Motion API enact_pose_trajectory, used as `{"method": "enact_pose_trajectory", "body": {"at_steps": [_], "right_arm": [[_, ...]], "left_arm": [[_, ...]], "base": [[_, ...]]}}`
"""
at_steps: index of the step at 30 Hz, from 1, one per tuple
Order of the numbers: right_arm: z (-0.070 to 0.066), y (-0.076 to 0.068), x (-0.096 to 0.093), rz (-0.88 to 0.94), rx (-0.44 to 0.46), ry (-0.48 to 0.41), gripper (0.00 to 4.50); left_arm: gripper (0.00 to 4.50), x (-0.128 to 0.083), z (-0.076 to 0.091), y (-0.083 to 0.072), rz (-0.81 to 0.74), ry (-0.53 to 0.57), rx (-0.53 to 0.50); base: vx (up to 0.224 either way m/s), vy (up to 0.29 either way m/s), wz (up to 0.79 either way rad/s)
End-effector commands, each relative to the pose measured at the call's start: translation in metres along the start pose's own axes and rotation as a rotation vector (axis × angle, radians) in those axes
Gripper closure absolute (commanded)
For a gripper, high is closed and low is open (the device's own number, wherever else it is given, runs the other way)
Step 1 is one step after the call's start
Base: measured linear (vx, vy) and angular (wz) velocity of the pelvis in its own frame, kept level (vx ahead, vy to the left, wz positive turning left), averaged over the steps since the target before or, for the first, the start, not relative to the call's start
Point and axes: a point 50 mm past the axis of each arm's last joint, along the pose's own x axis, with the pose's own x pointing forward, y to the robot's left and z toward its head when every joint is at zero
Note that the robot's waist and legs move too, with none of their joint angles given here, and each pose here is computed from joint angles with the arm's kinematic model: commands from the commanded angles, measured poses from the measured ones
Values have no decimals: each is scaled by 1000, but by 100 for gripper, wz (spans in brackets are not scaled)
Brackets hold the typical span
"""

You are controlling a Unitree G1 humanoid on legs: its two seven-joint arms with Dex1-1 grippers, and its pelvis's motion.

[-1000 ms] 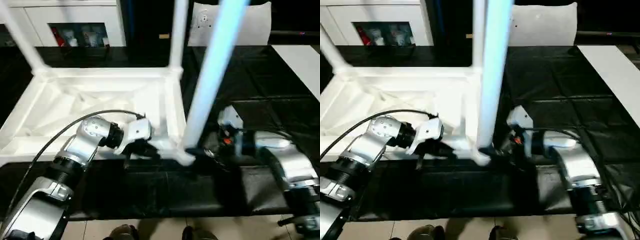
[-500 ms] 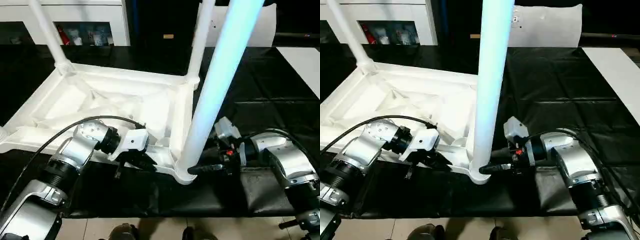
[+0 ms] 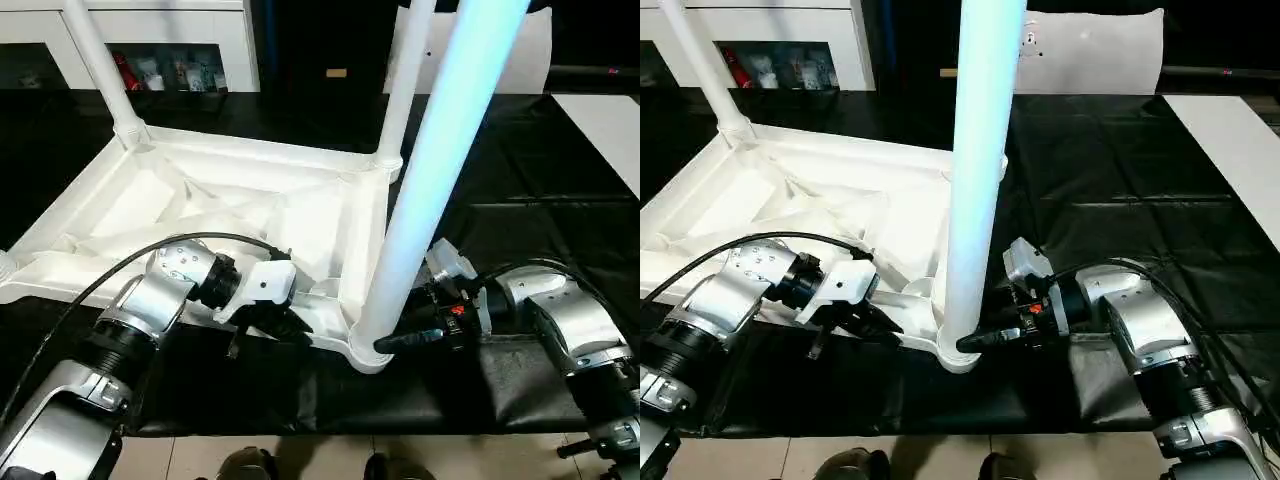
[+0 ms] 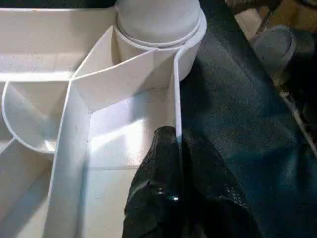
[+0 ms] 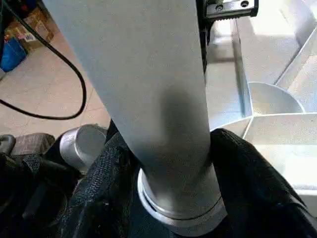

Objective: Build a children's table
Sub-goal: Rotate leg to tighten

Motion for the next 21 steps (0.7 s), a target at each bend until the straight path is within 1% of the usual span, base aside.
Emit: {"method": "enact_pose_trajectory", "body": {"at_steps": [1, 3, 5, 6, 7, 9, 10, 11, 13, 14, 19, 20, 21], "right_arm": [[3, 4, 7, 15, 37, -55, 248], [4, 5, 11, -8, 43, -78, 249], [5, 2, 23, -120, 69, -101, 249], [5, 0, 27, -171, 77, -106, 249], [6, -4, 33, -232, 96, -130, 249], [10, -14, 46, -363, 150, -170, 249], [10, -14, 46, -366, 151, -170, 249], [11, -18, 51, -409, 176, -178, 249], [15, -30, 64, -539, 276, -204, 250], [17, -34, 70, -583, 307, -212, 250], [24, -43, 90, -746, 373, -235, 250], [24, -43, 90, -746, 373, -235, 250], [25, -44, 92, -784, 378, -235, 250]], "left_arm": [[450, 13, 11, -3, -62, -53, 25], [450, 16, 12, 0, -32, -63, 9], [450, 24, 14, 8, 52, -58, -40], [450, 27, 14, 11, 80, -54, -60], [450, 31, 16, 16, 120, -72, -95], [450, 40, 21, 25, 194, -95, -146], [450, 40, 21, 25, 196, -95, -147], [450, 43, 23, 29, 221, -97, -159], [450, 51, 29, 41, 308, -113, -217], [450, 53, 31, 47, 357, -118, -242], [450, 56, 42, 68, 524, -162, -315], [450, 56, 42, 68, 524, -162, -315], [450, 56, 45, 71, 550, -171, -323]], "base": [[0, 0, 0], [0, 0, 0], [0, 0, 0], [0, 0, 0], [0, 0, 0], [0, 0, 0], [0, 0, 0], [0, 0, 0], [0, 0, 0], [0, 0, 0], [0, 0, 0], [0, 0, 0], [0, 0, 0]]}}
